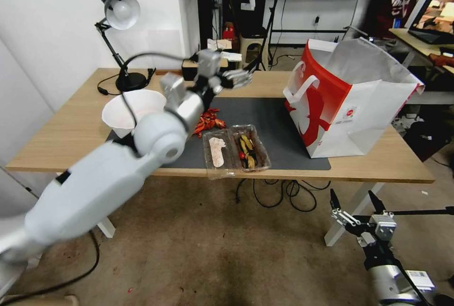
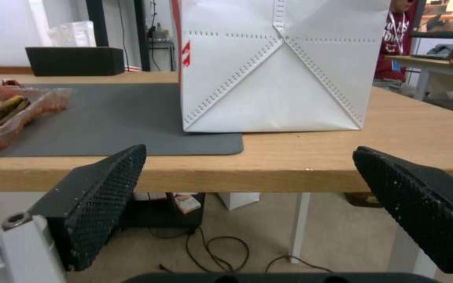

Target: Pick up the trash from the table and place it into the takeout bag.

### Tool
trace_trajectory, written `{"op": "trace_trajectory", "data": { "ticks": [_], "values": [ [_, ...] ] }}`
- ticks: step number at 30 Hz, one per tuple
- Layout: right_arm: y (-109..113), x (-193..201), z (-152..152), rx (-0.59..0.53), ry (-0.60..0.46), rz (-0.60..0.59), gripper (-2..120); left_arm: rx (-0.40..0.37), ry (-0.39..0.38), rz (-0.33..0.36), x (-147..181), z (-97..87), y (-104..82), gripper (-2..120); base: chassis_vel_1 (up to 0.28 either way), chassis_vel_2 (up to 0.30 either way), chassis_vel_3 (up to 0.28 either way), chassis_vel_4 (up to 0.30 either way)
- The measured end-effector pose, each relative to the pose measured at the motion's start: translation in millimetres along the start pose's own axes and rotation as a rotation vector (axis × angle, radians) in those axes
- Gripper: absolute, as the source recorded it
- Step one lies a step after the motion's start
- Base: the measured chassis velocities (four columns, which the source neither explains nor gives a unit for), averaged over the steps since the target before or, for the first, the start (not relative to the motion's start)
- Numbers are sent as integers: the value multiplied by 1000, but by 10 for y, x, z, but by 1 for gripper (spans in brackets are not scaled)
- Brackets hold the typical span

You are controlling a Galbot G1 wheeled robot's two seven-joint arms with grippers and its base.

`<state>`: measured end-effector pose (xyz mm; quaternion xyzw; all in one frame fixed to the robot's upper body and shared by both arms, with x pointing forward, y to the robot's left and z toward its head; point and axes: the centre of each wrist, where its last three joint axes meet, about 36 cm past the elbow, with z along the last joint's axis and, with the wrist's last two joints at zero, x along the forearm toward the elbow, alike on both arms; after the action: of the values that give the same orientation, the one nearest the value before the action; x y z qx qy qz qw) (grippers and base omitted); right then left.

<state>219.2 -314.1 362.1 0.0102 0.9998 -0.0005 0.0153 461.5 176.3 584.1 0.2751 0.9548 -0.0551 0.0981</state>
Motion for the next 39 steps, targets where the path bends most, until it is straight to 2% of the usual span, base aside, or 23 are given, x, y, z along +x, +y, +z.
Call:
{"op": "trace_trajectory", "data": {
  "ticks": [2,3,8,10,15,19,22,25,27,28,31,36,39],
  "values": [
    [25,21,-18,-1,-2,0,100,-6,0,-31,256,82,48,100,0,0,0,0],
    [40,33,-32,-1,-4,0,100,-34,-6,-42,416,135,76,100,0,0,0,0],
    [50,28,-43,1,-8,0,100,-79,-25,-52,664,206,82,100,0,0,0,0],
    [51,22,-44,2,-9,1,100,-85,-45,-79,874,305,44,100,0,0,0,0],
    [69,13,-47,3,-12,-2,100,-68,-58,-147,1162,533,-56,100,0,0,0,0],
    [89,2,-54,1,-14,-5,100,-85,-69,-180,1269,572,-111,100,0,0,0,0],
    [126,-15,-70,-1,-17,-9,100,-152,-85,-257,1520,607,-206,100,0,0,0,0],
    [134,-16,-69,-1,-16,-11,100,-180,-85,-288,1637,641,-246,100,0,0,0,0],
    [151,-17,-72,-2,-17,-13,100,-230,-77,-352,1858,727,-311,100,0,0,0,0],
    [151,-17,-72,-2,-17,-13,100,-230,-77,-352,1858,727,-311,100,0,0,0,0],
    [163,-20,-73,-2,-17,-15,100,-266,-58,-435,2134,784,-417,100,0,0,0,0],
    [174,-25,-74,-2,-20,-15,100,-301,-59,-502,2302,818,-476,100,0,0,0,0],
    [197,-24,-74,-5,-19,-15,100,-365,-59,-596,2414,870,-559,100,0,0,0,0]
  ]
}}
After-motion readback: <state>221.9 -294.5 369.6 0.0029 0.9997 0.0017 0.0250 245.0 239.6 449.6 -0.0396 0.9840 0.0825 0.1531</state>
